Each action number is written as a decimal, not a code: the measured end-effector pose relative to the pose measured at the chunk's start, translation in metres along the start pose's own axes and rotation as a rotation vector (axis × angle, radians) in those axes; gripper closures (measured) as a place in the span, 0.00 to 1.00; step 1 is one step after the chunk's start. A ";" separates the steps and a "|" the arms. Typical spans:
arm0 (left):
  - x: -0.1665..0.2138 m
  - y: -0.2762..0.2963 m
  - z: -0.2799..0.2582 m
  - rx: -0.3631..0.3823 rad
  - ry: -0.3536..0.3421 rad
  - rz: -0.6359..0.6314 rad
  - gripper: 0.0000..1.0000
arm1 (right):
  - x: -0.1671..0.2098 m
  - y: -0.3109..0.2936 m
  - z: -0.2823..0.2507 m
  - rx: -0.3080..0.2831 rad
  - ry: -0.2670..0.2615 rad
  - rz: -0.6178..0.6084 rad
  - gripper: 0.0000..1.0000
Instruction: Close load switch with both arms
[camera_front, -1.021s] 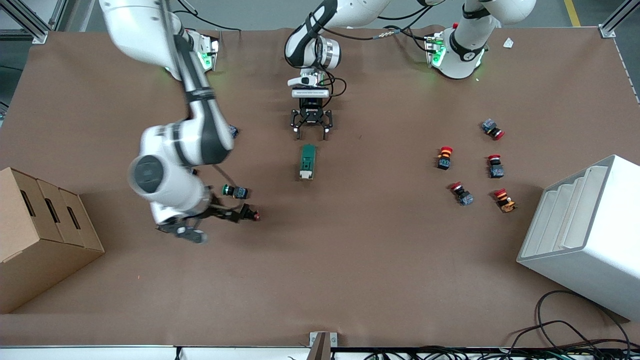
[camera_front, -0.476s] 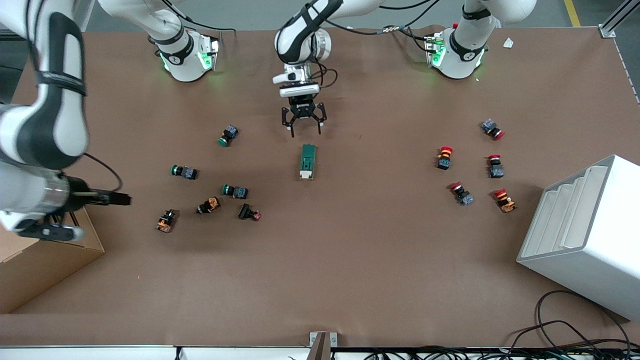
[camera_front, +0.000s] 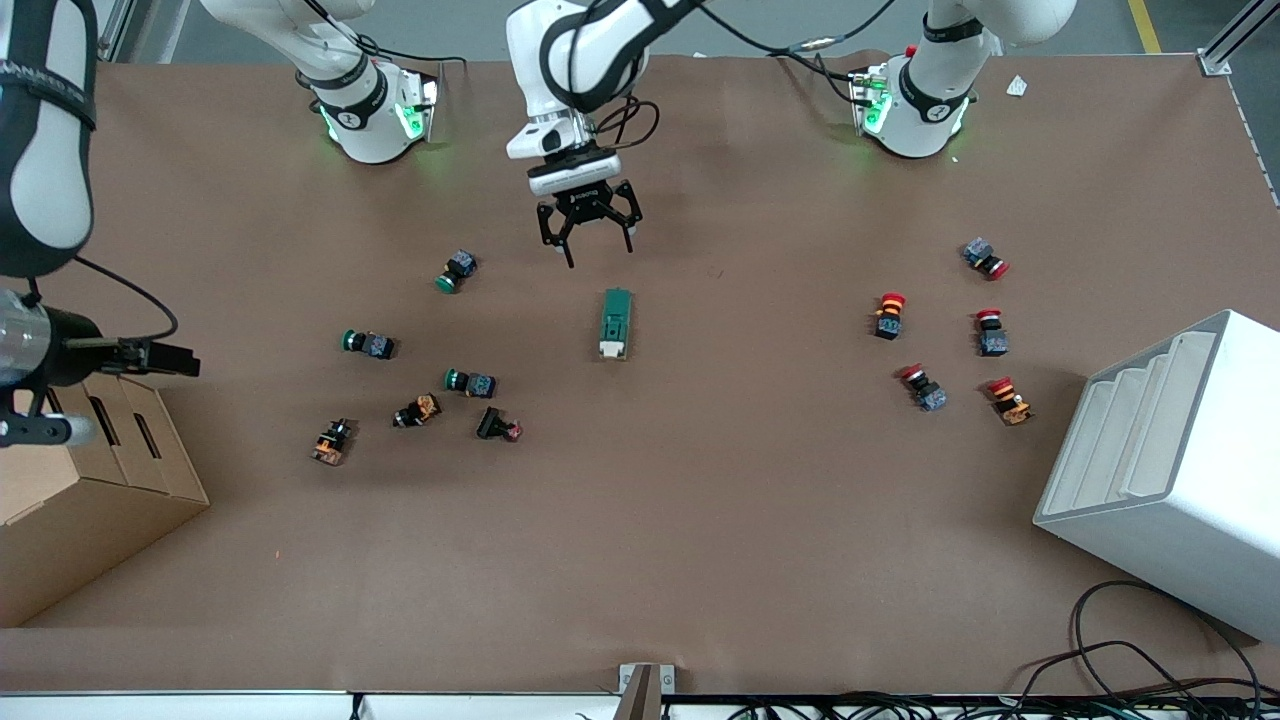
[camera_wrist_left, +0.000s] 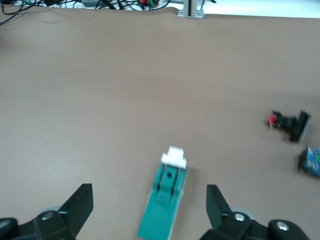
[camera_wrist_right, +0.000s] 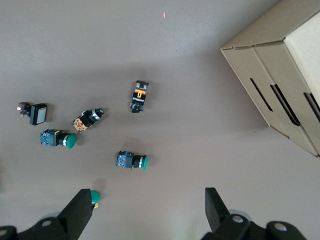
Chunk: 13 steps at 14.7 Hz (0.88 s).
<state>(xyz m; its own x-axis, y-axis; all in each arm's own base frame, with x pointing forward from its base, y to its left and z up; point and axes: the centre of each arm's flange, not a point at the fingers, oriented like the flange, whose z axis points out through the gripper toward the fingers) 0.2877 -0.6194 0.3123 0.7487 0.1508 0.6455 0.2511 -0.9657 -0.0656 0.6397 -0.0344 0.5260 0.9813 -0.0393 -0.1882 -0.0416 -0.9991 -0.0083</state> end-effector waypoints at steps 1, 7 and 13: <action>0.027 -0.003 0.001 0.011 -0.036 -0.015 0.00 | -0.004 0.000 -0.005 0.002 0.000 0.001 0.00; 0.224 -0.070 0.015 0.023 -0.235 -0.081 0.00 | -0.013 0.005 -0.017 0.007 0.012 0.005 0.00; 0.382 -0.200 0.049 -0.009 -0.366 -0.137 0.00 | -0.020 0.005 -0.035 -0.013 0.047 0.003 0.00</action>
<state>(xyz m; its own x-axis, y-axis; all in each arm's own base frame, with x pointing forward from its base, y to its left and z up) 0.5537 -0.3584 0.5341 0.8785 0.3423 0.3334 0.3598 -0.9330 0.0097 0.6265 -0.0395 0.5638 0.9890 -0.0428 -0.1418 -0.0425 -0.9991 0.0052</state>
